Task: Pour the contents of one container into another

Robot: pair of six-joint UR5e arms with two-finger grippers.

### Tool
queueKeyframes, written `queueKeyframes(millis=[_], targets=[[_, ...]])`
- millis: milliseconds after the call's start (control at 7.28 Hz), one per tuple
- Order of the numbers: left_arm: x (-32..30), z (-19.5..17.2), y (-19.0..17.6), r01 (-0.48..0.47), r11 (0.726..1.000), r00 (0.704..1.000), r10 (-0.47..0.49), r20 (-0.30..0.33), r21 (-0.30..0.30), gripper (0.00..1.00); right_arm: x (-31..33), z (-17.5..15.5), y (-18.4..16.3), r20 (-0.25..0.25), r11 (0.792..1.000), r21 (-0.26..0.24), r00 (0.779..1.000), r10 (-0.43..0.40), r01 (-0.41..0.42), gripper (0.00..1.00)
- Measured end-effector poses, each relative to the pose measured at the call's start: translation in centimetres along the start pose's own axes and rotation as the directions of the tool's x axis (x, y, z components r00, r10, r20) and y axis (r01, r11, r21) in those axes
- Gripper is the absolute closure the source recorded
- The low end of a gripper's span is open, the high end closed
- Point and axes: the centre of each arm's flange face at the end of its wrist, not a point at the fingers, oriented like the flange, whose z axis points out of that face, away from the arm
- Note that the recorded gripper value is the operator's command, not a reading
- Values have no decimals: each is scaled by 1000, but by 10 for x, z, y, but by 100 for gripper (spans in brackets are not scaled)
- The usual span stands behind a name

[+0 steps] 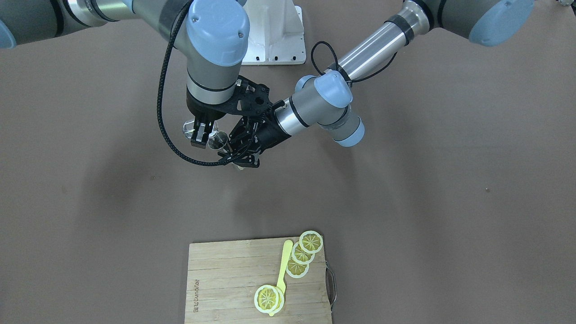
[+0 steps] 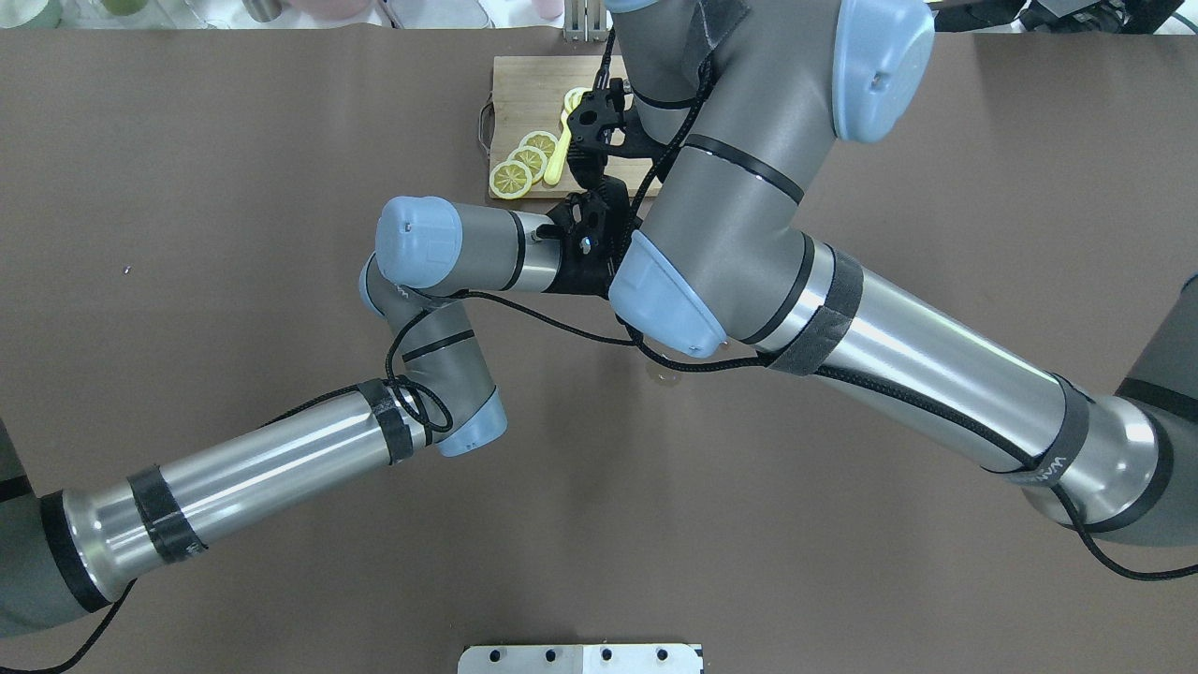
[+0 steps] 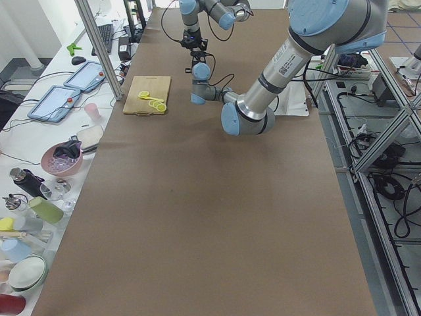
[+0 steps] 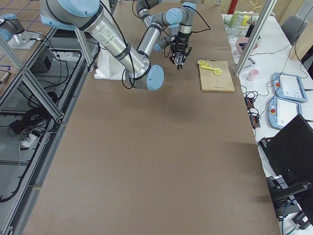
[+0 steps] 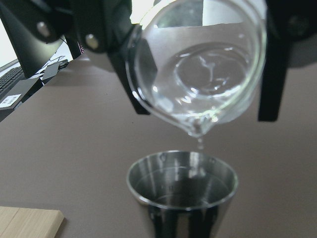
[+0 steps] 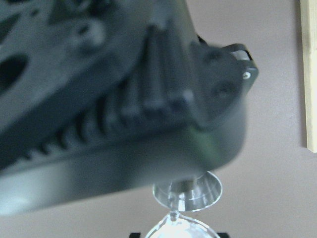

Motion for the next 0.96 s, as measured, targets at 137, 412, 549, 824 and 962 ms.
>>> queueKeyframes(millis=[137,412,549,824,962], targets=[[0,0,0,0,1000,1000,0,-1,0,100,-1,0,-1,1,1000,-8,1000,-2,2,100],[1,0,0,-1,1000,1000,1,-1,0,100,-2,-1,-2,5,1000,-19,1000,-7,7,100],[1,0,0,-2,1000,1000,2,-1,1,100,-2,-1,-2,7,1000,-24,1000,-10,10,100],[1,0,-1,-2,1000,1000,2,-1,2,100,0,-1,-4,3,999,-32,1000,-17,17,100],[1,0,-1,-2,1000,1000,2,-1,3,100,1,-2,-5,1,999,-36,1000,-19,19,100]])
